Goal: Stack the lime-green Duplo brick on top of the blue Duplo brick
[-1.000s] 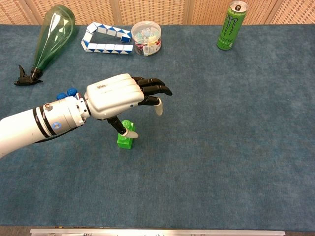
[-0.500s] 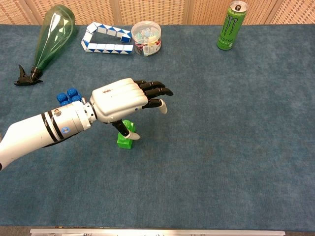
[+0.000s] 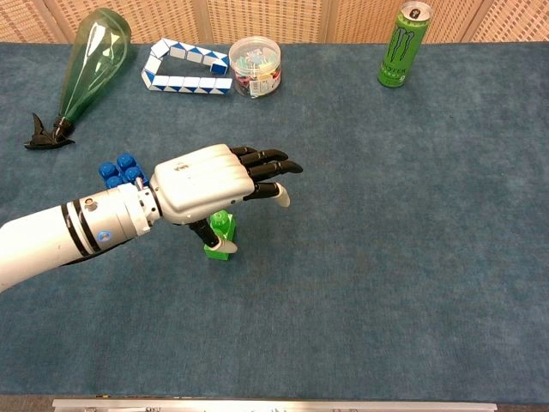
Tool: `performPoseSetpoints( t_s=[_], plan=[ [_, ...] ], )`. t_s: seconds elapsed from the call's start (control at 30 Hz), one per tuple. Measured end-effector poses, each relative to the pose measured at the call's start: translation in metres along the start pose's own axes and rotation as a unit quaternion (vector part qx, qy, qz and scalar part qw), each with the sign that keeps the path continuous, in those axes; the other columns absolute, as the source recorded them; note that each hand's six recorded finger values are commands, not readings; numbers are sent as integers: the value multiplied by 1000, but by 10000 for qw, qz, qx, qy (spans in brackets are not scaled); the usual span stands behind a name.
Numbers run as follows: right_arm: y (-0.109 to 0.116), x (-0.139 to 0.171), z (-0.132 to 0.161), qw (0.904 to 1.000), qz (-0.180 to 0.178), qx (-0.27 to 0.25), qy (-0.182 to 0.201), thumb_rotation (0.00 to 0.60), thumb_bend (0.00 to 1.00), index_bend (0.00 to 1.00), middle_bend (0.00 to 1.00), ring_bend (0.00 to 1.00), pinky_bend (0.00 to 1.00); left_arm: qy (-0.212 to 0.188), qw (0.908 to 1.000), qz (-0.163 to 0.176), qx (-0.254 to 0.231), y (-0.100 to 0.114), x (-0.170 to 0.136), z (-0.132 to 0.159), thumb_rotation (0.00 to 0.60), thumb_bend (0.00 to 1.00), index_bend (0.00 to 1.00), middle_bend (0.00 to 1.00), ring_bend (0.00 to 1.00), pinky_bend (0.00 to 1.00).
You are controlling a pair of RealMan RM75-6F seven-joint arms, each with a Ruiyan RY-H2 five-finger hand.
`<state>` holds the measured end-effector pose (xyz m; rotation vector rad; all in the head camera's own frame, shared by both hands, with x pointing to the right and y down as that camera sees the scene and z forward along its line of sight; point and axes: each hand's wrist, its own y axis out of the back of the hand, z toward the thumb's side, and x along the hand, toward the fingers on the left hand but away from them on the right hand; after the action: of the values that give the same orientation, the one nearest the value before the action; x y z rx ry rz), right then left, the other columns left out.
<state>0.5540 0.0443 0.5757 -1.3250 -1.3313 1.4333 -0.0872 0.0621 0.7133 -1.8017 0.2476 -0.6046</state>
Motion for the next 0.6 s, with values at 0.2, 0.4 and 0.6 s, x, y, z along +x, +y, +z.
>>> performPoseSetpoints(
  t_s=[0.2, 0.4, 0.6],
  plan=[
    [0, 0, 1, 10000, -2, 0, 13, 600, 69, 549, 389, 305, 301, -156, 9994, -133, 262, 6, -19, 4, 600, 0, 254, 56, 14, 167],
    [-1, 0, 2, 10000, -2, 10, 22, 600, 69, 549, 389, 305, 301, -180, 9980, -334, 498, 3, -33, -2, 600, 0, 254, 16, 0, 126],
    [-2, 0, 2, 10000, 12, 23, 4, 600, 69, 549, 389, 305, 302, -134, 9960, -618, 634, -10, -40, -10, 600, 0, 254, 0, 0, 96]
  ],
)
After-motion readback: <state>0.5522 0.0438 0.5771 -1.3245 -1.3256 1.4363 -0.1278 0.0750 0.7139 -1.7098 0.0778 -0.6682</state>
